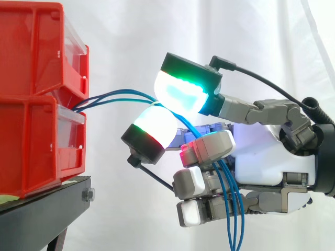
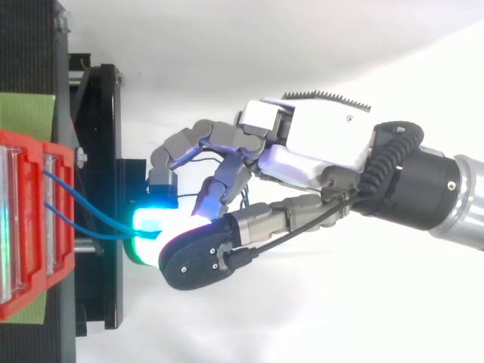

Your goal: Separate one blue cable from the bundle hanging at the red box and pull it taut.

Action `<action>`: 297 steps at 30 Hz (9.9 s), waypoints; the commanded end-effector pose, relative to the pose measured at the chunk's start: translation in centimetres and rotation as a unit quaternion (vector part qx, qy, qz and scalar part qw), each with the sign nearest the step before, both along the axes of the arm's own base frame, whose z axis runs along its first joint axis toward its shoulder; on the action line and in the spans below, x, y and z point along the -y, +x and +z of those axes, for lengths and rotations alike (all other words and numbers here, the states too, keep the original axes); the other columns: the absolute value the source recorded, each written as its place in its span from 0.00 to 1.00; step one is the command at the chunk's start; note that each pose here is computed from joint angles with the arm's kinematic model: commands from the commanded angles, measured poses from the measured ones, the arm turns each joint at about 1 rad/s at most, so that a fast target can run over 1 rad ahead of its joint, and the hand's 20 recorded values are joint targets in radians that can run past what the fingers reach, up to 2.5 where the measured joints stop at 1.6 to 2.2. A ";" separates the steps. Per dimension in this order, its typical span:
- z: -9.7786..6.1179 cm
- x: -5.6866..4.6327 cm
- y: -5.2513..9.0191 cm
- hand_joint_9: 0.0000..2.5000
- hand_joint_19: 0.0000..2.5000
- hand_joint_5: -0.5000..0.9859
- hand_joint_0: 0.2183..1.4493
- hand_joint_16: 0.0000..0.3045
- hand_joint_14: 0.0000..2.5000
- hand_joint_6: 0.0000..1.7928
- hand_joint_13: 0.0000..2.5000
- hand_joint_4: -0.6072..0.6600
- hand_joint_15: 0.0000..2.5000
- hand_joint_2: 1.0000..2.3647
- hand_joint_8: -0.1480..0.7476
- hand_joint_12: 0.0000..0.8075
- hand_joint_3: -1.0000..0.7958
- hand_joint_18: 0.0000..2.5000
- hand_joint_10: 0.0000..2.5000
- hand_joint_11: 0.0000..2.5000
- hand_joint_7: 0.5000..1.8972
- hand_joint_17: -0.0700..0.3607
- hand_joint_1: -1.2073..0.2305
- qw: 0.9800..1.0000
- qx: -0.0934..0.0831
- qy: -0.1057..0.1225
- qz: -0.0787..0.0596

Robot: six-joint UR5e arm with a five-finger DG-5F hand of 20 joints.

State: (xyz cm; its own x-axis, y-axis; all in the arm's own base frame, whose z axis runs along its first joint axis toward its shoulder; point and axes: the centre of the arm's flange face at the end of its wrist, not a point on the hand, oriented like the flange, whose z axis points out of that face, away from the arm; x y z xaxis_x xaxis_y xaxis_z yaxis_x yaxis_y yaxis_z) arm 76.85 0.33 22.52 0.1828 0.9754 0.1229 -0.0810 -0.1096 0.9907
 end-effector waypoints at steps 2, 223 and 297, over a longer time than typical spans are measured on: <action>0.0 0.0 0.0 0.52 0.28 0.20 0.50 0.14 0.01 0.54 0.45 0.47 0.33 0.00 0.53 0.44 0.28 0.32 0.03 0.56 0.35 0.39 0.24 1.000 0.001 0.000 0.000; 0.0 3.7 -0.2 0.58 0.26 0.22 0.15 0.21 0.01 0.51 0.49 0.58 0.31 0.00 0.61 0.54 0.28 0.37 0.00 0.55 0.25 0.50 0.40 0.998 -0.017 -0.042 -0.037; 0.0 1.8 -0.2 0.60 0.27 0.30 0.26 0.14 0.01 0.45 0.41 0.37 0.26 0.00 0.50 0.43 0.28 0.31 0.01 0.42 0.46 0.38 0.43 0.998 -0.019 -0.041 -0.033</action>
